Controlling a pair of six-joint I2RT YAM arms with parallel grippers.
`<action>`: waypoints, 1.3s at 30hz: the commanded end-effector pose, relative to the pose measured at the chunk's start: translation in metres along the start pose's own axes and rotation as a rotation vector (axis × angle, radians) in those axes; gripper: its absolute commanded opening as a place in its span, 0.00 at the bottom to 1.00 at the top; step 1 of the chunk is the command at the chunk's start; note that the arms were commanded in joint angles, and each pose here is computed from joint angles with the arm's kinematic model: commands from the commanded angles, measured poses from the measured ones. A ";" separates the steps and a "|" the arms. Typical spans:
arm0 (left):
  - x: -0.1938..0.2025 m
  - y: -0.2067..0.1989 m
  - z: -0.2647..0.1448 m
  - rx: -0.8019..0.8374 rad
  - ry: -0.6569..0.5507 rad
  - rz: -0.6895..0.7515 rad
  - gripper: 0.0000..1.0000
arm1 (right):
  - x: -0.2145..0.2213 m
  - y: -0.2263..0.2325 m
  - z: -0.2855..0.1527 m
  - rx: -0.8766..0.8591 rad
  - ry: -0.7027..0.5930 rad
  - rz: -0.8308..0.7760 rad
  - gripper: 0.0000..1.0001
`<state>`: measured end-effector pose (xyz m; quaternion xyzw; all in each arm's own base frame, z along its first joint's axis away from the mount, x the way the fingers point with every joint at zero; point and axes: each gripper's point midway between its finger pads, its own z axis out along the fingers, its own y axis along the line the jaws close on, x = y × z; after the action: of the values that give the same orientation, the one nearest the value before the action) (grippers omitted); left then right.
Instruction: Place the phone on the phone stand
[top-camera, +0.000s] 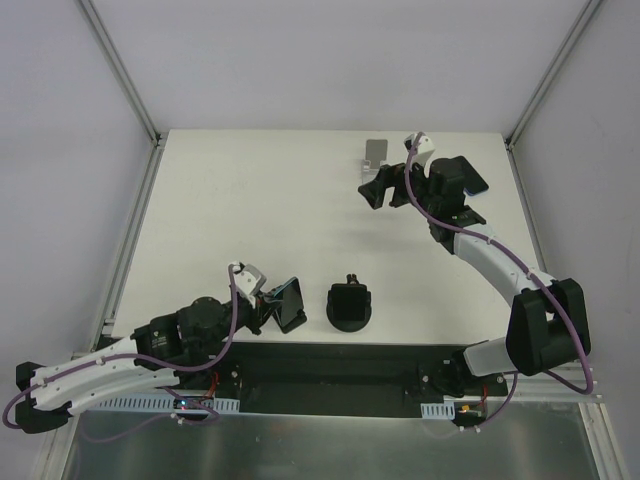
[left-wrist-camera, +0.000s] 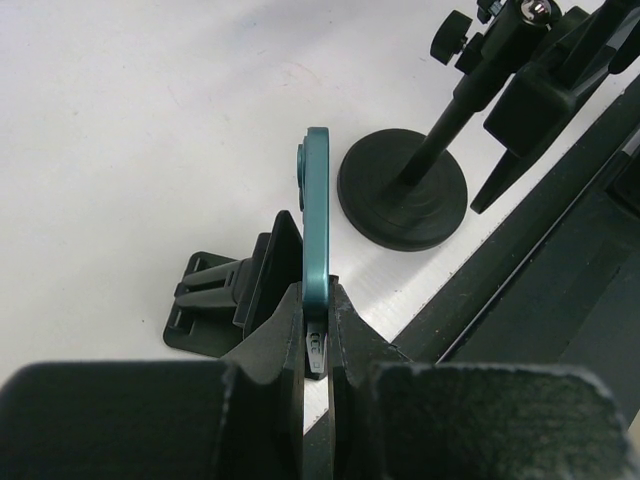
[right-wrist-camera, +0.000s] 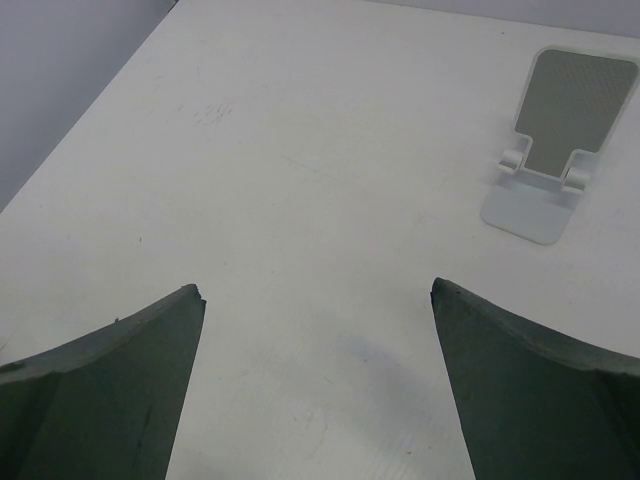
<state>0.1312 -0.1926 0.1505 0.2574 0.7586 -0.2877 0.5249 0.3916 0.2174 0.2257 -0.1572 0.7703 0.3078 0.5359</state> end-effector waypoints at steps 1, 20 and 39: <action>-0.030 0.002 -0.005 -0.024 -0.082 -0.031 0.00 | -0.030 0.013 0.002 -0.039 -0.068 -0.043 0.99; -0.020 0.036 -0.009 -0.238 -0.071 -0.167 0.34 | -0.028 0.011 0.002 -0.031 -0.064 -0.048 0.98; 0.018 0.020 -0.009 -0.298 0.186 -0.397 0.68 | -0.030 0.014 0.000 -0.041 -0.072 -0.051 0.98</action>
<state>0.1418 -0.1696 0.1494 0.0536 0.8530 -0.2508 0.4545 0.3912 0.2207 0.2227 -0.1612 0.7726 0.3081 0.5312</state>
